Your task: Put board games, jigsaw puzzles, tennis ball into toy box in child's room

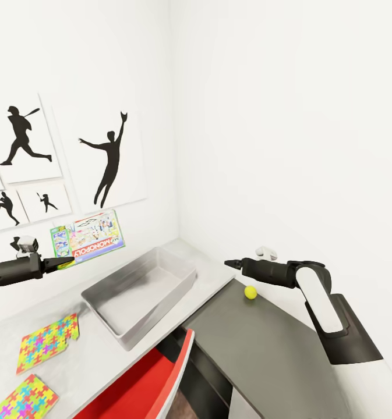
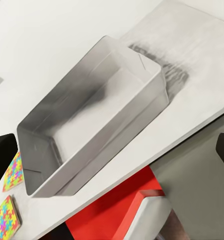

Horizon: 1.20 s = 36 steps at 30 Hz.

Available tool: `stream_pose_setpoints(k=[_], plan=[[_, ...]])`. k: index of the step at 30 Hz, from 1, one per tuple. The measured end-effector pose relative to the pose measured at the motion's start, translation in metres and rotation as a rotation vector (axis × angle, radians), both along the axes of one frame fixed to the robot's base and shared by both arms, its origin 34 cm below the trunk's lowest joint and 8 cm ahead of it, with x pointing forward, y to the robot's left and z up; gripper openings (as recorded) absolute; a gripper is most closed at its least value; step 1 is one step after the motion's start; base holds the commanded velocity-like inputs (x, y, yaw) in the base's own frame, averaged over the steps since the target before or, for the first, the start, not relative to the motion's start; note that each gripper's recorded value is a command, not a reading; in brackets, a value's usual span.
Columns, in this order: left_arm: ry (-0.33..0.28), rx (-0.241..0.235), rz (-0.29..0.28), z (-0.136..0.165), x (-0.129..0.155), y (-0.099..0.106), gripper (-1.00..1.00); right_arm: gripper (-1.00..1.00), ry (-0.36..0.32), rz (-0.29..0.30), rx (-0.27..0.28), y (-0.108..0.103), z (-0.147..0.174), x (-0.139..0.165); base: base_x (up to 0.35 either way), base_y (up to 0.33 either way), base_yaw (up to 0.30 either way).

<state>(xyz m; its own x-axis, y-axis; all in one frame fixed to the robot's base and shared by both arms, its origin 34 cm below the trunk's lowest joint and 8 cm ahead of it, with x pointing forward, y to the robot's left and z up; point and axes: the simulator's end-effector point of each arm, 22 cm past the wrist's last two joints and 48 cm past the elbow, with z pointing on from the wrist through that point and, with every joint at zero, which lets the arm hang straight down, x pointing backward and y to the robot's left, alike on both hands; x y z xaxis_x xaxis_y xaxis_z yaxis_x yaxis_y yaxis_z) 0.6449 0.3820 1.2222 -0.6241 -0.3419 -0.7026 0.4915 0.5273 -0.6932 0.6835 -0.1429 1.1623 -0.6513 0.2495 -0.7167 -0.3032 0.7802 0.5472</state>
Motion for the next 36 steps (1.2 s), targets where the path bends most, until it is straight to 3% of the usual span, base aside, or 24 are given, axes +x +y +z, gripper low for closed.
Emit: stream_pose_setpoints(k=[17, 24, 31, 36], plan=[[0.004, 0.007, -0.001, -0.003, 0.001, -0.002, -1.00, 1.00, -0.003, -0.002, 0.005, -0.002, 0.002, 0.000, 0.000, 0.000, 0.000], [0.037, 0.018, 0.003, -0.013, 0.004, -0.008, -1.00, 1.00, -0.007, -0.003, 0.009, -0.001, 0.004, 0.001, 0.000, 0.000, 0.000], [0.102, 0.044, 0.047, -0.043, 0.024, -0.032, -1.00, 1.00, -0.020, -0.009, 0.009, -0.001, 0.010, 0.006, 0.000, 0.000, 0.000], [0.124, 0.050, 0.063, -0.054, 0.046, -0.070, -1.00, 1.00, -0.018, -0.016, 0.003, -0.003, 0.010, 0.008, 0.000, 0.000, 0.000]])
